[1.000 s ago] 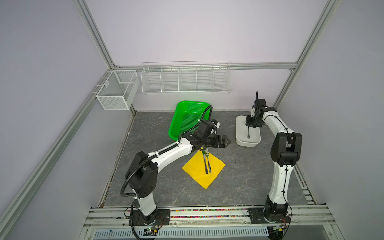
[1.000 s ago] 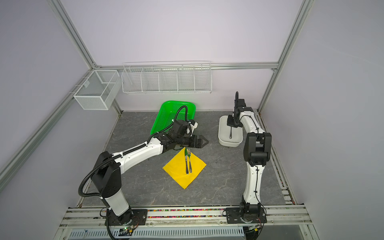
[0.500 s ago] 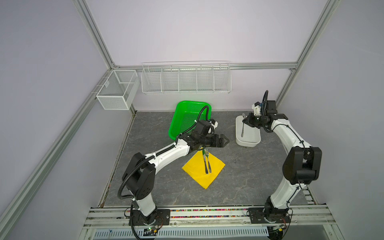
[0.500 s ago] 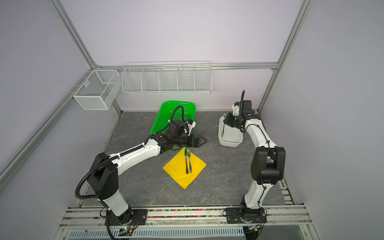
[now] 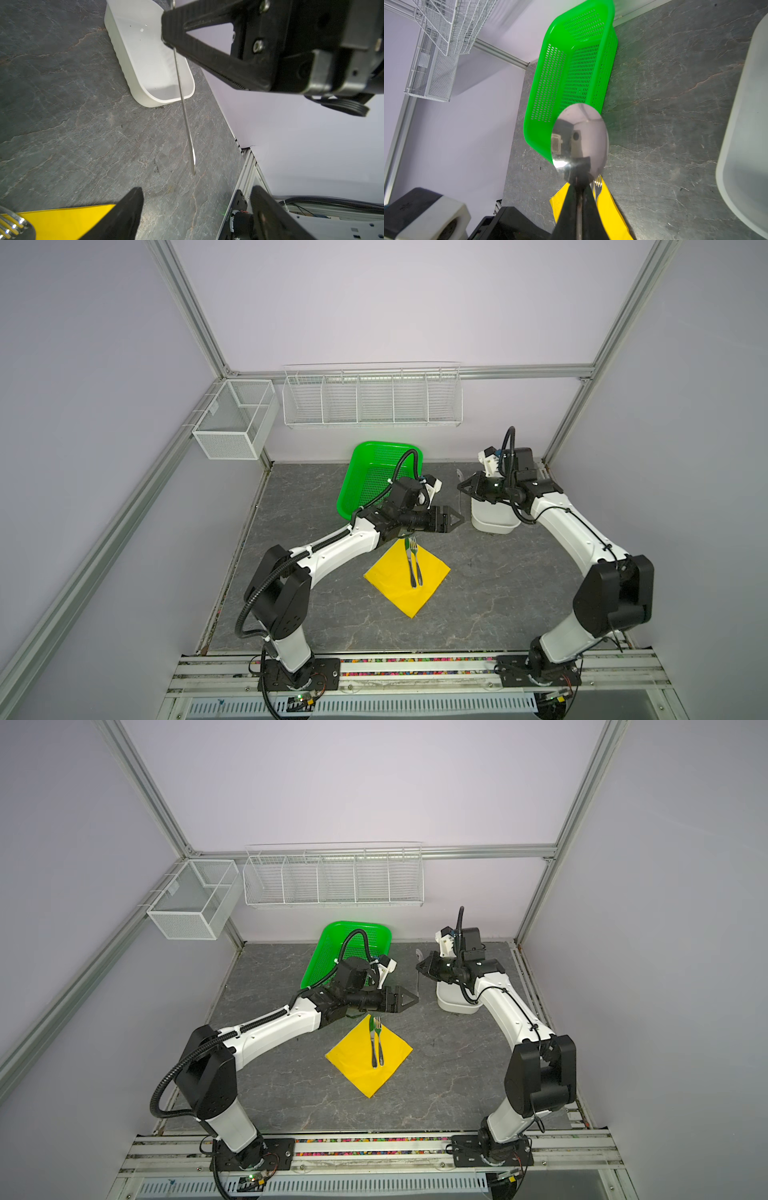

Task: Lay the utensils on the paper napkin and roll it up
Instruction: 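Lift the spoon and carry it toward the napkin with the right gripper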

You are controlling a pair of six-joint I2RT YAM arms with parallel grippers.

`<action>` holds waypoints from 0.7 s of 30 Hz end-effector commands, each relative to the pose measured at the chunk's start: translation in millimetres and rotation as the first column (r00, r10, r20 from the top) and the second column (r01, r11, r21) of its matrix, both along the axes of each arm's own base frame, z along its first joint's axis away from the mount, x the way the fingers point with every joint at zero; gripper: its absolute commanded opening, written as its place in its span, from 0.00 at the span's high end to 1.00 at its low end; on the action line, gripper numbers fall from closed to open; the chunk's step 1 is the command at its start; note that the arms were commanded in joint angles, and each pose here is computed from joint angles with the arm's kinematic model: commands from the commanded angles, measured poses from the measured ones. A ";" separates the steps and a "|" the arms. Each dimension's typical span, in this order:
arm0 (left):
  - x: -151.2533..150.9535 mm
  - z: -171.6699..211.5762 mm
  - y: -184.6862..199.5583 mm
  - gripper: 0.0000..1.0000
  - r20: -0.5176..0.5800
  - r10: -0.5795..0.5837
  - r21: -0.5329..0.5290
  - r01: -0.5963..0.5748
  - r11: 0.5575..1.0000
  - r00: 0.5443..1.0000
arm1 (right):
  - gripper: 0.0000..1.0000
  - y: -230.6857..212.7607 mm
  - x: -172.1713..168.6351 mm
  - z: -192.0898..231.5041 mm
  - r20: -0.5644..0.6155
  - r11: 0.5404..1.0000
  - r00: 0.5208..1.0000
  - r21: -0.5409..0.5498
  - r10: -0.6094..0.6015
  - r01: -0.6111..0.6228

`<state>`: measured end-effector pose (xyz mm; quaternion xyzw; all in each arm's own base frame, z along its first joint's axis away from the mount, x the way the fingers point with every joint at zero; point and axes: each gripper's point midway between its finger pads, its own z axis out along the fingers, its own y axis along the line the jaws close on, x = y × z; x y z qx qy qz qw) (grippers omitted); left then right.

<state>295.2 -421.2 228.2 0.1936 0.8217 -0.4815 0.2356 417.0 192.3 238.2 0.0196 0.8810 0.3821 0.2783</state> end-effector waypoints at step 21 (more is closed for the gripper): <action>12.1 -1.4 0.3 0.73 0.023 0.034 0.038 -0.035 0.999 0.999 | 0.93 41.3 -50.9 10.9 -0.004 0.996 0.997 0.044 0.075 -0.075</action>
